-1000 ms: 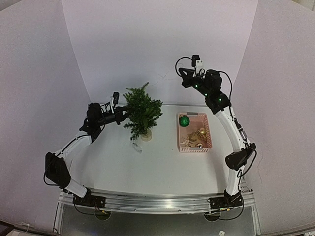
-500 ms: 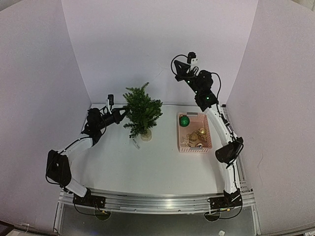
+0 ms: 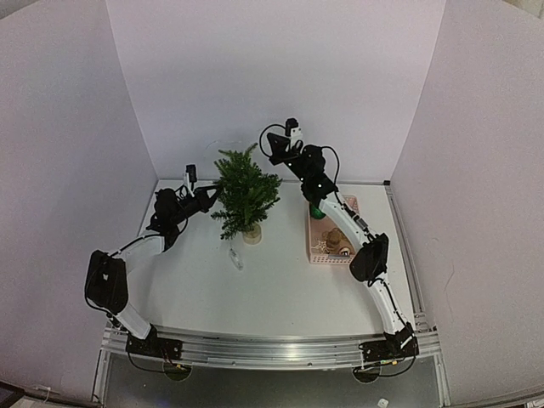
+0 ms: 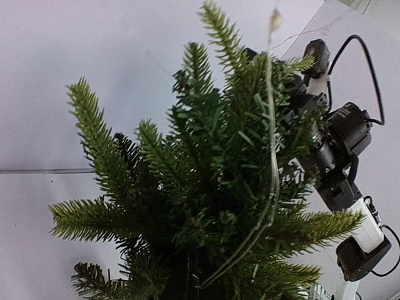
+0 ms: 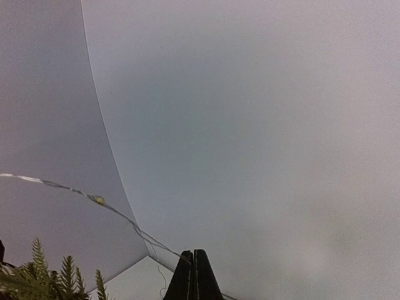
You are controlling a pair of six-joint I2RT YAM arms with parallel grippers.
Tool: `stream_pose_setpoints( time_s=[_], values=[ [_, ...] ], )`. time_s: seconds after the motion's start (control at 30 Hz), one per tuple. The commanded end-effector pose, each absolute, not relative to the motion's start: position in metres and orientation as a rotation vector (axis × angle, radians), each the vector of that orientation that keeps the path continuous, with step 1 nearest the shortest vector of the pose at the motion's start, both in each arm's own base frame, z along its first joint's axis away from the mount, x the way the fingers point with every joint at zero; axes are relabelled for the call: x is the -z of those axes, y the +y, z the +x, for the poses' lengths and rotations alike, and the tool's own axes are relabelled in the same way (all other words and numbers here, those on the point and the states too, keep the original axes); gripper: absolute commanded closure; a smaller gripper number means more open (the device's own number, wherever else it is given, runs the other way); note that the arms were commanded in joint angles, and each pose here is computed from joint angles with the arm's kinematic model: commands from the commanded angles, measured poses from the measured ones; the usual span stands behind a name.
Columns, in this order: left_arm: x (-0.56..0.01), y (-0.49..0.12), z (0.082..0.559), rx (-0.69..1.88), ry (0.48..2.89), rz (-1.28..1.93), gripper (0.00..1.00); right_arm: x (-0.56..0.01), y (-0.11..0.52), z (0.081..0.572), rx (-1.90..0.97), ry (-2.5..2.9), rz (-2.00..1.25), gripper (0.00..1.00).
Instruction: Decorate the small christmas tree
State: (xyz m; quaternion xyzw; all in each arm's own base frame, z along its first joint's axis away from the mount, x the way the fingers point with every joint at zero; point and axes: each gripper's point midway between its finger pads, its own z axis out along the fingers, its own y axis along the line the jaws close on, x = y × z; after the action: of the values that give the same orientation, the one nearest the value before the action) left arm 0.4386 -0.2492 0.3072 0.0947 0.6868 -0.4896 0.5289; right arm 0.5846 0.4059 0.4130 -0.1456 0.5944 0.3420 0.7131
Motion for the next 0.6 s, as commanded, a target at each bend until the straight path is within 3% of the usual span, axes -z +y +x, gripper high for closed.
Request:
stream_pose_setpoints(
  time_s=[0.0,0.07,0.3,0.47,0.57],
  values=[
    [-0.305,-0.245,0.445,1.155,1.636,0.209,0.99,-0.459,0.386,0.573,-0.742,1.214,-0.288,1.00],
    [-0.299,-0.245,0.444,1.146,1.651,0.214,0.91,-0.453,0.387,0.575,-0.738,1.231,-0.285,1.00],
    [-0.319,-0.240,0.422,1.107,1.597,0.406,0.40,-0.442,0.390,0.580,-0.754,1.250,-0.272,1.00],
    [-0.337,-0.220,0.403,1.092,1.574,0.563,0.24,-0.447,0.389,0.578,-0.761,1.245,-0.268,1.00],
    [-0.359,-0.218,0.389,1.013,1.509,0.698,0.21,-0.447,0.391,0.576,-0.757,1.248,-0.275,1.00]
  ],
)
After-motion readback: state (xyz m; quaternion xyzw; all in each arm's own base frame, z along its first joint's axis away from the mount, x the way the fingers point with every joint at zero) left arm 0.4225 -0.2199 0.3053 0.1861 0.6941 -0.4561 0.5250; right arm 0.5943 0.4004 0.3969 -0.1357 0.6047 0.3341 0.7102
